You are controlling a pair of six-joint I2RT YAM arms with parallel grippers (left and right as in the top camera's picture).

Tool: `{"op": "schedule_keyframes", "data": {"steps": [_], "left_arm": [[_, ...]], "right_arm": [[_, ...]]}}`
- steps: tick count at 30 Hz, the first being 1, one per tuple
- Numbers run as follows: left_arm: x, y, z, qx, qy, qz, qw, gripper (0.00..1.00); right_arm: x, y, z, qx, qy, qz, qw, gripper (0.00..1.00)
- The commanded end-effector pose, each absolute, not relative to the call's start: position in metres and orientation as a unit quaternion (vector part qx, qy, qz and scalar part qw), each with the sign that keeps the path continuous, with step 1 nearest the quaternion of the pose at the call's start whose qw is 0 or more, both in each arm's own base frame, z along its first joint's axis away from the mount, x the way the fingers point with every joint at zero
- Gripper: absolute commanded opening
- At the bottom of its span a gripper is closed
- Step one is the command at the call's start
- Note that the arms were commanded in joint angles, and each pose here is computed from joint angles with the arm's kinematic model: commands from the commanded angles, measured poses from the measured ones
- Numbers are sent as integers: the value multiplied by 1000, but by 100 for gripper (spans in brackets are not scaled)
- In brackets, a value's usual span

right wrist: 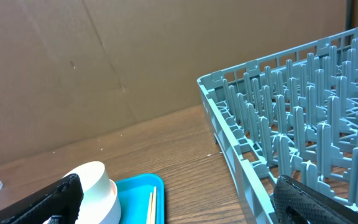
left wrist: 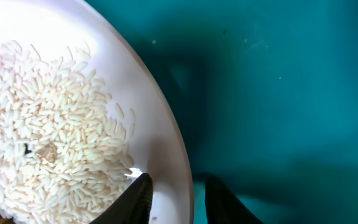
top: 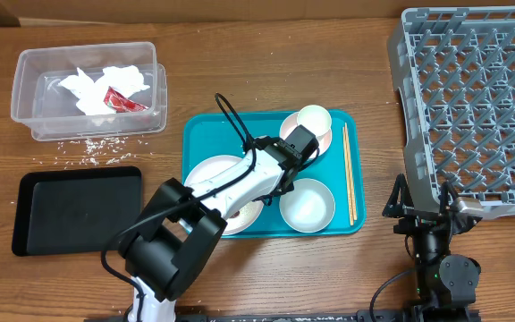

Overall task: Sort waste into correct bins and load items into the dishwasher
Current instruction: 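Grip the plate rim with the left gripper and lift it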

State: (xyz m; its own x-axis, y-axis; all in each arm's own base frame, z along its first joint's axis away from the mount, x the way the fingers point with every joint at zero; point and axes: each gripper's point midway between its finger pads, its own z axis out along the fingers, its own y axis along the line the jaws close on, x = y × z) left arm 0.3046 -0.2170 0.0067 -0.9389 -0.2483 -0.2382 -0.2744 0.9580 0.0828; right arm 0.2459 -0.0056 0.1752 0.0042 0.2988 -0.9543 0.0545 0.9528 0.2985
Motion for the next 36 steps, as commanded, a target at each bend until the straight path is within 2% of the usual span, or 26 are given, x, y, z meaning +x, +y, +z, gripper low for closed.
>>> {"op": "schedule_keyframes", "data": {"steps": [1,8,12,36], "left_arm": [[300,-210,-6,-138,982,81,105,28],[299,-206,-3,-137,981,91,102,9],[303,-205,8,-135,979,103,109,4],[318,-207,77,-139,977,122,109,4]], "right_arm": [[246,-8,172,128,700,81,698,100],[246,-8,172,128,700,81,698,100],[246,-8,172,128,700,81,698,100],[246,-8,172,128,700,81,698,100]]}}
